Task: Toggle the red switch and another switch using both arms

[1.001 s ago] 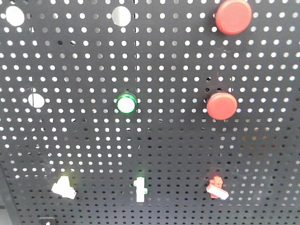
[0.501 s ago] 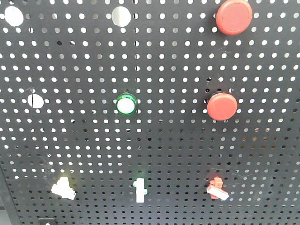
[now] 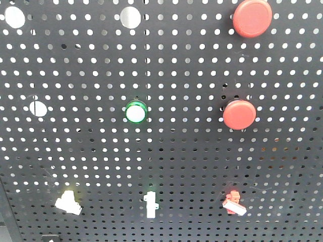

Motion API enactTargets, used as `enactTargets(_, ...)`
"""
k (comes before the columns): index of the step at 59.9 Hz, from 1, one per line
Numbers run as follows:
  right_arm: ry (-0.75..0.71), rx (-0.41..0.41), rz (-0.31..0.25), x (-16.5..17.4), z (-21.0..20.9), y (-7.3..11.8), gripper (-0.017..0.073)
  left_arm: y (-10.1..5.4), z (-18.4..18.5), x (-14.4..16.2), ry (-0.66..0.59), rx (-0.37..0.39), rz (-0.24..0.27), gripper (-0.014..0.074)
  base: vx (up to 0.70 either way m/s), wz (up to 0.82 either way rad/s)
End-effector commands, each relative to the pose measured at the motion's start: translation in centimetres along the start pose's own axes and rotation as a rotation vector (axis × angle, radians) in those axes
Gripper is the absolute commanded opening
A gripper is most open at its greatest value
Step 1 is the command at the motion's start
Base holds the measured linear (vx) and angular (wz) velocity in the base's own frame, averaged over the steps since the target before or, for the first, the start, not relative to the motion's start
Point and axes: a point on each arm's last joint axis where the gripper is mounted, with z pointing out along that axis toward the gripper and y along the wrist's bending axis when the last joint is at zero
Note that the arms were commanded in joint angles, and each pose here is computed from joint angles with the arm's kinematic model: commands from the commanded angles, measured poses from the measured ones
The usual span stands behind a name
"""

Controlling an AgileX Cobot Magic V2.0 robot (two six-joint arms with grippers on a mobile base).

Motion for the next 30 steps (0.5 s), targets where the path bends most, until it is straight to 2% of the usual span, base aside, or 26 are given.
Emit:
enactTargets(1,-0.183,-0.007,0.013,-2.8,-0.3,0.1,-0.0006,0.0,-0.2,-1.4,-0.185,0.0,-0.012,0.0002,0.0,0.0)
enactTargets(5,-0.224,-0.006,0.011,-4.7,-0.7,0.1,-0.0006,0.0,-0.4,-2.3,-0.291,0.0,-0.012,0.0002,0.0,0.0)
enactTargets(10,-0.262,-0.003,-0.003,-7.3,-1.2,0.1,-0.0006,0.0,-1.1,-4.5,-0.473,0.006,-0.044,0.0002,0.0,0.0)
enactTargets(17,-0.284,0.0,-0.003,-10.7,-1.4,0.0,-0.0006,0.0,-2.4,-8.5,-0.602,0.02,-0.07,0.0002,0.0,0.0)
enactTargets(23,-0.265,0.0,-0.005,-12.8,-0.4,0.0,-0.0006,-0.1,-3.1,-12.1,-0.581,0.02,-0.042,0.0002,0.0,0.0)
enactTargets(30,-0.229,0.004,-0.048,-14.0,1.4,0.0,-0.0006,-0.3,-2.8,-15.7,-0.504,0.005,0.055,0.0002,0.0,0.0)
